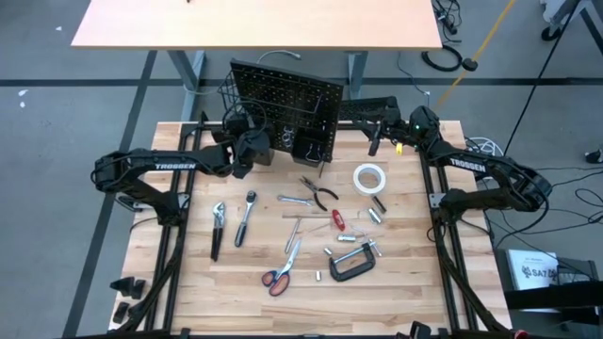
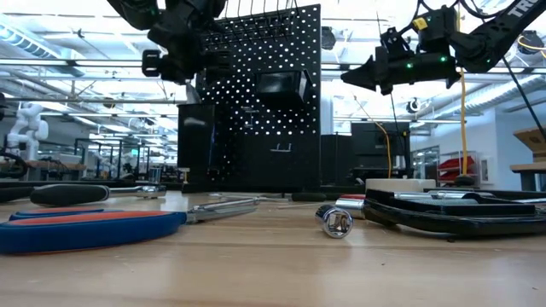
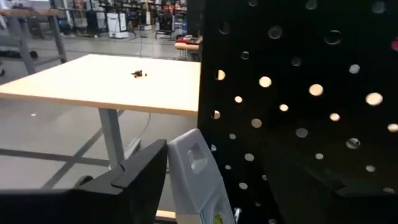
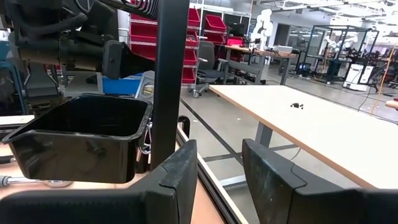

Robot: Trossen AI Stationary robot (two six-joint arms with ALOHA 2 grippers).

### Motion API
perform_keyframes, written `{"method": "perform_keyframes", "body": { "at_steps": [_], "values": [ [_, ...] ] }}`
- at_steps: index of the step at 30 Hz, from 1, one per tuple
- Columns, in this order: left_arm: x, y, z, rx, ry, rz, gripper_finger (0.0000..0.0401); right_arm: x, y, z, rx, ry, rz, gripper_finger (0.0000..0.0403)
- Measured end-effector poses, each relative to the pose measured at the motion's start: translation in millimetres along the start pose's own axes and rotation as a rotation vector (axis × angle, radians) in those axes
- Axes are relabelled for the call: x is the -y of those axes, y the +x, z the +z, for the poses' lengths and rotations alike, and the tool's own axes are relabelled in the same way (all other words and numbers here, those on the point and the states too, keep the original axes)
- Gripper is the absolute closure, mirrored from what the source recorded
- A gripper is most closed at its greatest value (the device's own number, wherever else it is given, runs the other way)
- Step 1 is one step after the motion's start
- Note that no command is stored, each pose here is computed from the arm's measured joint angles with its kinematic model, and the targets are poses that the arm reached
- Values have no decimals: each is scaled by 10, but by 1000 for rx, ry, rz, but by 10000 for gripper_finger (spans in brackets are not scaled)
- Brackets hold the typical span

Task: Hang tools onto peg board
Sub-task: Put the gray spirit level into the left black bin on the peg board

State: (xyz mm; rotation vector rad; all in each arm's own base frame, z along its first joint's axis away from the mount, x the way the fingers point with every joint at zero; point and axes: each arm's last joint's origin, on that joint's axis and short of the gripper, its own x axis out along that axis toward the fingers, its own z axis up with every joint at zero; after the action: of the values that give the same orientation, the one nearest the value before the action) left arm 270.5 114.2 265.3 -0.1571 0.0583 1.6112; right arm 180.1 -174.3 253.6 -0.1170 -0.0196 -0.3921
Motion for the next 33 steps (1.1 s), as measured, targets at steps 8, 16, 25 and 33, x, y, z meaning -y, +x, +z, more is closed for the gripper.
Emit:
{"method": "perform_keyframes", "body": {
  "at_steps": [8, 16, 25, 33],
  "values": [
    [47, -241, -15, 60, 208, 32, 140, -4, -2, -52, -51, 20, 4, 283],
    [58, -567, 10, 106, 332, 12, 143, -34, -5, -89, -81, 50, 88, 283],
    [8, -1016, -74, 129, 548, -140, 143, -240, 17, -240, -236, 133, 232, 285],
    [-91, -1592, -125, 102, 605, -525, 143, -540, 92, -250, -246, 82, 370, 393]
  ]
}}
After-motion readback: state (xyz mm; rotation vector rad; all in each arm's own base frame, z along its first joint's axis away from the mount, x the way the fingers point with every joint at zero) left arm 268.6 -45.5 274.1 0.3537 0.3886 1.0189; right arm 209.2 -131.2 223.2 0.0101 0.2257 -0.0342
